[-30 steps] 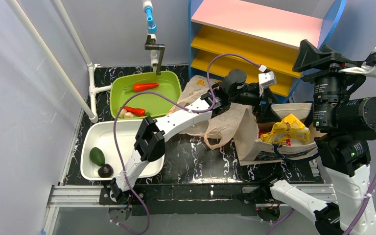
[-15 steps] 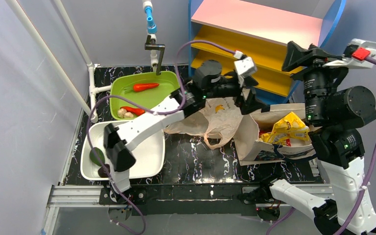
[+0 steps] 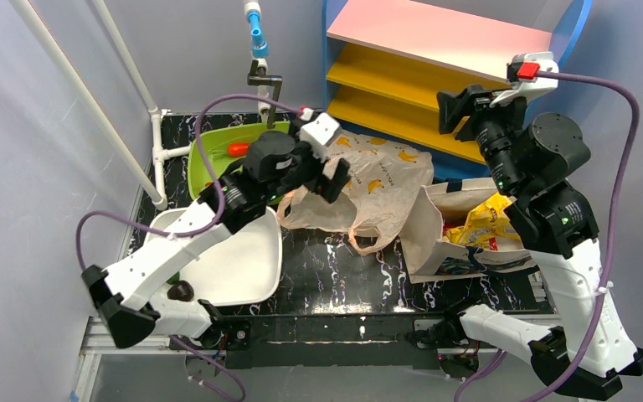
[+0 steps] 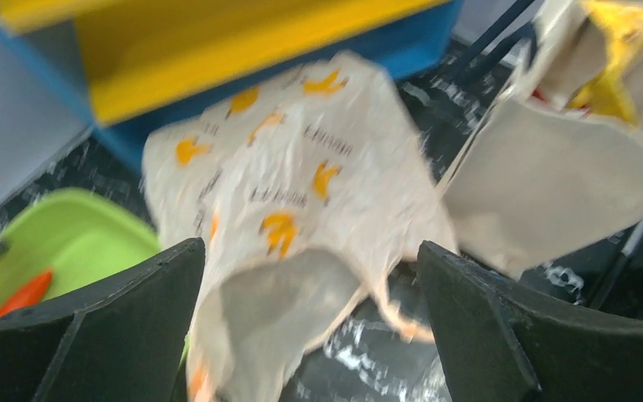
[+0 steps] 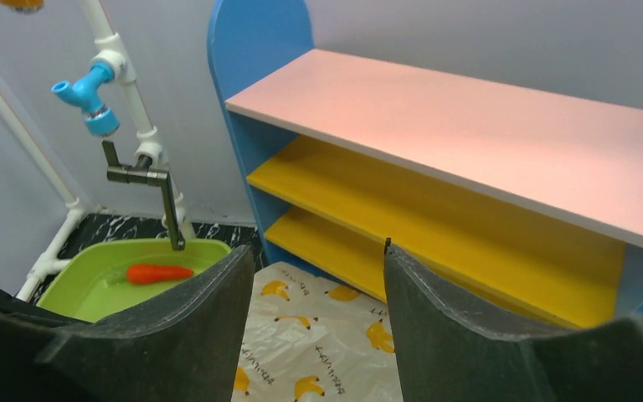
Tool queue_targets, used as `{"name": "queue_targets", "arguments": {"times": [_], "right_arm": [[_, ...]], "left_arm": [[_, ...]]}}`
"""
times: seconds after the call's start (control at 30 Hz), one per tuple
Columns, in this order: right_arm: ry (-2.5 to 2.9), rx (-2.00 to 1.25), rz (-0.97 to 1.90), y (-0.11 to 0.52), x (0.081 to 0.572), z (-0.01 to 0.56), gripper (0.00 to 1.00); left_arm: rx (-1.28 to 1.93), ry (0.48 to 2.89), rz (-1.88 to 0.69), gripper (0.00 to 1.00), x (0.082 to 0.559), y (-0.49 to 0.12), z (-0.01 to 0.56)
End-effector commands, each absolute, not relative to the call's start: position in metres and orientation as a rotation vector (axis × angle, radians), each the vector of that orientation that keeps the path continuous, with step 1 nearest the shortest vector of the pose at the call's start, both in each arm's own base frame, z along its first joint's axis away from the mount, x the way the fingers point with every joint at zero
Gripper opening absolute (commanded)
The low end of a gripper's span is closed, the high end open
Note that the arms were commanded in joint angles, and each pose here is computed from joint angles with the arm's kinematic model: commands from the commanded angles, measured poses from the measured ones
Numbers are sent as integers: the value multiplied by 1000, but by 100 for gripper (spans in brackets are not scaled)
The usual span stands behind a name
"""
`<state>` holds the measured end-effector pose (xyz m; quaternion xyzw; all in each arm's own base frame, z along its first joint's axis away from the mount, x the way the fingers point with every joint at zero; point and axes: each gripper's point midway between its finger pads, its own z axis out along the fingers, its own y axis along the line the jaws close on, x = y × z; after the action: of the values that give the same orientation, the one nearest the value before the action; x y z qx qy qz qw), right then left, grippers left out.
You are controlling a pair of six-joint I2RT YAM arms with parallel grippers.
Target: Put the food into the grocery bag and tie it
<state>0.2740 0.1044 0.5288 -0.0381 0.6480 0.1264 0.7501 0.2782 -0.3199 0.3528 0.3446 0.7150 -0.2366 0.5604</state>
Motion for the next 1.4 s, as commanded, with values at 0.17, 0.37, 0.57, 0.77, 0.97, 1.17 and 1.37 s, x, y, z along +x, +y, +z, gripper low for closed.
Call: {"name": "queue_targets", "arguments": {"times": [0.17,0.37,0.57,0.77,0.97,1.17,1.37], "right_arm": [[1538,-253,423,148,275,493,64],[1645,-415,444,176,279,444,67],[1742,-651,416,210,275,382,71],[1809,-790,454,236,273,324,74],[1845,-861,501,260,276,291,74],[1861,-895,520,276,284,260,75],[1874,-901,436,283,304,234,75]], "left_arm": [[558,2036,-353,97,283,-214,272],[500,2141,-330,95,291,-197,230],[488,2211,-378,92,293,-188,195],[579,2228,-460,86,287,-199,170],[603,2214,-510,21,291,-209,169],[598,2164,-534,0,299,-216,198],[542,2125,-573,0,302,-220,232]]}}
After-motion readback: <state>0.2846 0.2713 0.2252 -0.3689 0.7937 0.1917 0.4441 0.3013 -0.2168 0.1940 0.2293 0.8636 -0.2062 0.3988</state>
